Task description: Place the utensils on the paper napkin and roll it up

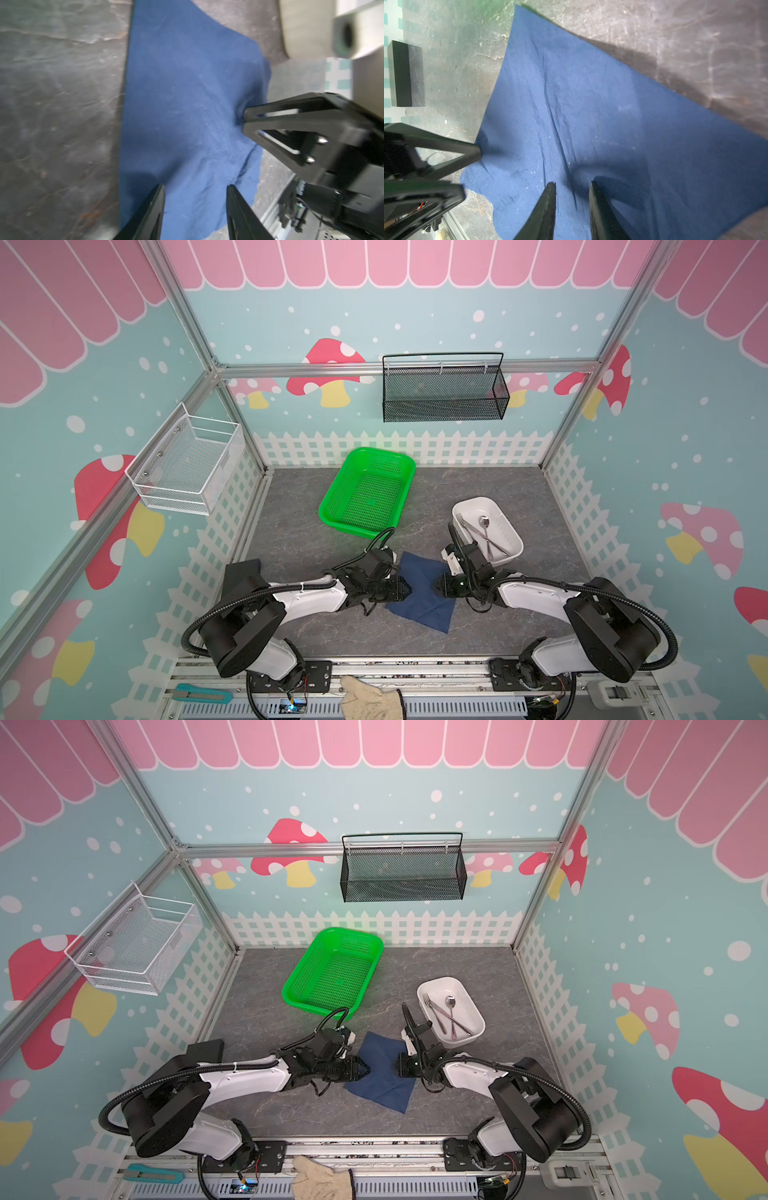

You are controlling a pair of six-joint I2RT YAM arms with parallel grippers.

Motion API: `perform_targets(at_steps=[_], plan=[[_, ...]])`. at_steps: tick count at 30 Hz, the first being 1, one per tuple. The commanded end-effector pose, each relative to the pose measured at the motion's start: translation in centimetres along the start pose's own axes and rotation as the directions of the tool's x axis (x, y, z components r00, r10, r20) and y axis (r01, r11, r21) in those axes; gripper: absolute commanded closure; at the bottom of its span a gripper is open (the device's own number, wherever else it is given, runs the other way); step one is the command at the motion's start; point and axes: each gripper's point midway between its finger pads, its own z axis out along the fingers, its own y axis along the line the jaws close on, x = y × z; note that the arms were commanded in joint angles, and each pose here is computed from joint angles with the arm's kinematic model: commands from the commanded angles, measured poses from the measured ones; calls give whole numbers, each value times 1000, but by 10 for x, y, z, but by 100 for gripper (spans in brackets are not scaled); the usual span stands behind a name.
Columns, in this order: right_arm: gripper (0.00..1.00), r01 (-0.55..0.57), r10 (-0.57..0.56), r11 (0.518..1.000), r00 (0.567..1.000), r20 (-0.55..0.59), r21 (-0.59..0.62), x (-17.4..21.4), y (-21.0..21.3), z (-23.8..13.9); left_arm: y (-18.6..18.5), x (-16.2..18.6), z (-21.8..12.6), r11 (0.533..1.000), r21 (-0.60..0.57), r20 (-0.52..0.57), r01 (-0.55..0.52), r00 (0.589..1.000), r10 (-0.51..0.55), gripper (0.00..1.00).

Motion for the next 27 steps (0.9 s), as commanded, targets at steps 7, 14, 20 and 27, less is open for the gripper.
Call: perform_targets(at_steps=[7,14,20,27], plan=[[69,-50,49,999,998,-42,-10,9,0,14,64,2,-1,985,-152,19,88,996,-86,50],[67,-19,15,994,999,-36,-112,1,26,20,80,-13,-16,980,-183,30,75,997,-71,49],[67,19,-19,996,1000,-1,-91,-14,31,15,57,-28,-42,991,-123,115,60,992,-46,48],[67,75,-74,997,993,89,-10,-32,24,-4,19,-32,-60,1000,7,165,0,986,-1,48]])
